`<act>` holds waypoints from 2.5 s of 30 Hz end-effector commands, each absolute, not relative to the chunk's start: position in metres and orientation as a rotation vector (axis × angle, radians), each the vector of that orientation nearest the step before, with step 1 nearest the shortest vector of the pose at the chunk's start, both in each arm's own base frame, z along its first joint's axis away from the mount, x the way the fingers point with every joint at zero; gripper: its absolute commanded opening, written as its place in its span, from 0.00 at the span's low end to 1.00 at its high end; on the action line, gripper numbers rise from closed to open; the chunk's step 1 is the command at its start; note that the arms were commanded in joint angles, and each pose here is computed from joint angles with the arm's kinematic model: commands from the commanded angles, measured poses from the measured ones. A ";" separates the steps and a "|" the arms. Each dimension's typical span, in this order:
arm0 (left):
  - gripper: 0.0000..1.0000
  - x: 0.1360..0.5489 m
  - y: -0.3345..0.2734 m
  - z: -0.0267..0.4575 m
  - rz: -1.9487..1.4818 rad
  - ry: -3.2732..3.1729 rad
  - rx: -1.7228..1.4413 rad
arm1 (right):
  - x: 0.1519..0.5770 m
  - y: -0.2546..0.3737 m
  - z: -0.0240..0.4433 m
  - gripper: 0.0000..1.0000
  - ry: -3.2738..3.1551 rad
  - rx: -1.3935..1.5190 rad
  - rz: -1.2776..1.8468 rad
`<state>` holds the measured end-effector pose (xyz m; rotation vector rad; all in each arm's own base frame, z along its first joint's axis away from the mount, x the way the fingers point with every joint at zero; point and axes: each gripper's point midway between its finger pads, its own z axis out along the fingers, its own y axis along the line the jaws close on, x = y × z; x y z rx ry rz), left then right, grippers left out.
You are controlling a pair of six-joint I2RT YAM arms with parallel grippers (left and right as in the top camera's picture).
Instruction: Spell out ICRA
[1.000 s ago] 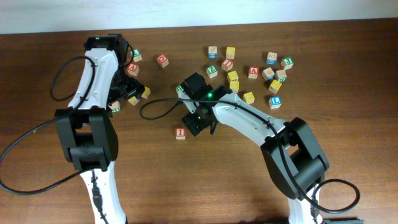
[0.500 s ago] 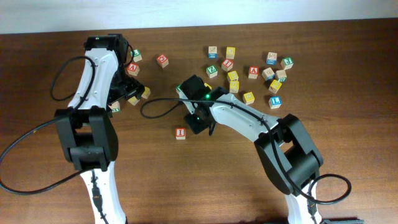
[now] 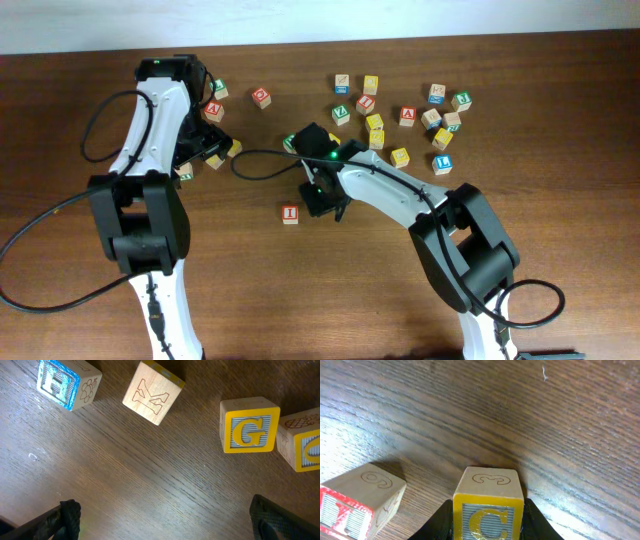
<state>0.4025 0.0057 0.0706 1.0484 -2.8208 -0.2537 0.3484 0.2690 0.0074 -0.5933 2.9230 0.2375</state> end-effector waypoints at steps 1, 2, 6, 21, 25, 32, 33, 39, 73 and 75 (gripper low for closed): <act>0.99 0.404 0.007 0.080 -0.247 -2.840 1.076 | 0.349 0.270 0.007 0.27 2.927 -0.579 0.228; 0.99 0.404 0.007 0.080 -0.246 -2.840 1.076 | 0.347 0.268 0.006 0.27 2.938 -0.581 0.226; 0.99 0.404 0.007 0.080 -0.247 -2.840 1.076 | 0.338 0.263 0.008 0.21 3.006 -0.468 0.207; 0.99 0.404 0.007 0.080 -0.247 -2.840 1.076 | 0.315 0.291 0.014 0.21 3.102 -0.198 0.331; 0.99 0.404 0.007 0.080 -0.247 -2.840 1.076 | 0.323 0.292 0.015 0.21 3.066 -0.194 0.316; 0.99 0.404 0.007 0.080 -0.246 -2.840 1.076 | 0.324 0.298 0.016 0.21 3.054 -0.204 0.345; 0.99 0.404 0.007 0.080 -0.246 -2.840 1.076 | 0.323 0.298 0.015 0.21 3.055 -0.209 0.344; 0.99 0.404 0.007 0.080 -0.247 -2.840 1.076 | 0.317 0.297 0.015 0.22 3.080 -0.147 0.331; 0.99 0.404 0.007 0.080 -0.247 -2.840 1.076 | 0.319 0.298 0.014 0.24 3.049 -0.091 0.257; 0.99 0.404 0.007 0.080 -0.247 -2.840 1.076 | 0.319 0.298 0.014 0.24 3.050 -0.090 0.257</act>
